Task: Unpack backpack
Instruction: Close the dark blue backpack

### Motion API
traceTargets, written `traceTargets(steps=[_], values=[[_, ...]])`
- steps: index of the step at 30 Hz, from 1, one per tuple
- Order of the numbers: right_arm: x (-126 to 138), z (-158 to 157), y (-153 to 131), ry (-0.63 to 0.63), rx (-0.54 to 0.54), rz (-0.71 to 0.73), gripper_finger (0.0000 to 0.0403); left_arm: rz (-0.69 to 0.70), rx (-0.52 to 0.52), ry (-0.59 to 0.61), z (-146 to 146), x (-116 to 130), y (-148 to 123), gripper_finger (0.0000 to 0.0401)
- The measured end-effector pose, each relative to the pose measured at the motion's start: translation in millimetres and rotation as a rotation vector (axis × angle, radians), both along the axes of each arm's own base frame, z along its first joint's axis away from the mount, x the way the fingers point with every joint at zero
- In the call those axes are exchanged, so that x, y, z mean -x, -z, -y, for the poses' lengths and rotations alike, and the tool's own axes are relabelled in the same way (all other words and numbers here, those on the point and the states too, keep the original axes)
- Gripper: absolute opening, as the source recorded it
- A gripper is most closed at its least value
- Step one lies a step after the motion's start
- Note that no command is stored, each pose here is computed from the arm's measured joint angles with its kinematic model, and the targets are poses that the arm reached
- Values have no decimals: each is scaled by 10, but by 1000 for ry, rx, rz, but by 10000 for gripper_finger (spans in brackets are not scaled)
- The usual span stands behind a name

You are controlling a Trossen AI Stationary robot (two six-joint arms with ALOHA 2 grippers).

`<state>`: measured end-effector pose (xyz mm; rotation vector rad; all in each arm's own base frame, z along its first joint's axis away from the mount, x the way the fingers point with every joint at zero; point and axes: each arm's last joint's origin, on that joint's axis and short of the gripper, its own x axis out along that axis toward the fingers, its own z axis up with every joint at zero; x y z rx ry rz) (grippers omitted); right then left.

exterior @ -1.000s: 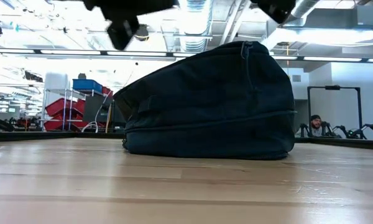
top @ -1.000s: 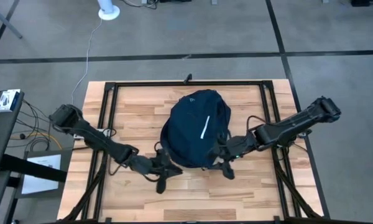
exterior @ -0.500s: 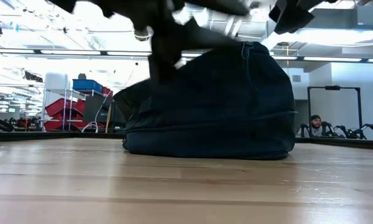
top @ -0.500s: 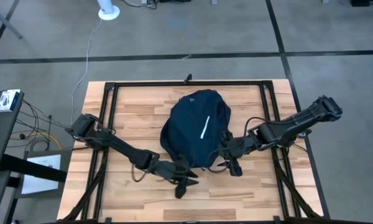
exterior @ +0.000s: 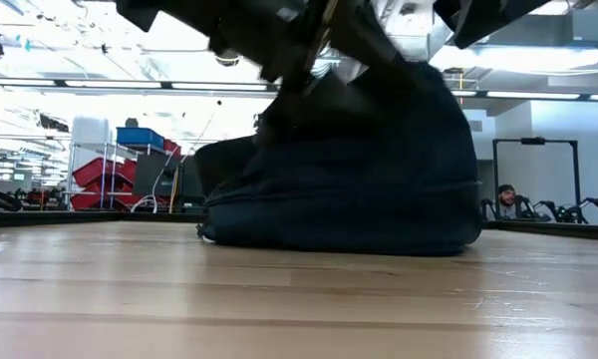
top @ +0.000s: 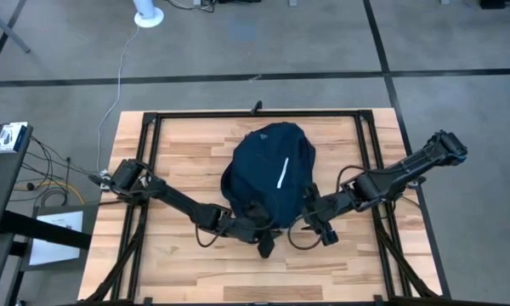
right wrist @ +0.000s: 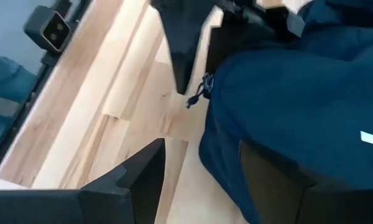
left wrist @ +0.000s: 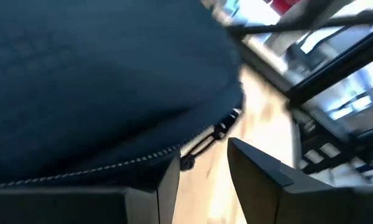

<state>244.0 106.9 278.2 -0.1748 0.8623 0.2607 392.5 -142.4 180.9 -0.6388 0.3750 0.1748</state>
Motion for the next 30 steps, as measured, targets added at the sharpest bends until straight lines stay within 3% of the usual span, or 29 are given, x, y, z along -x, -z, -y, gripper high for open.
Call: traceTargets(steps=[10,17,22,26,30], values=[[1,44,14,18,7,-21,183,14,156,-14,-15,-19,-18,121],[13,51,25,19,14,-38,176,5,429,-29,115,18,-31,121],[34,60,43,19,26,-65,175,29,400,-53,356,36,-189,121],[41,63,48,19,30,-74,175,-76,298,-214,431,47,-232,120],[42,63,49,18,31,-75,175,-104,310,-309,480,-47,-117,121]])
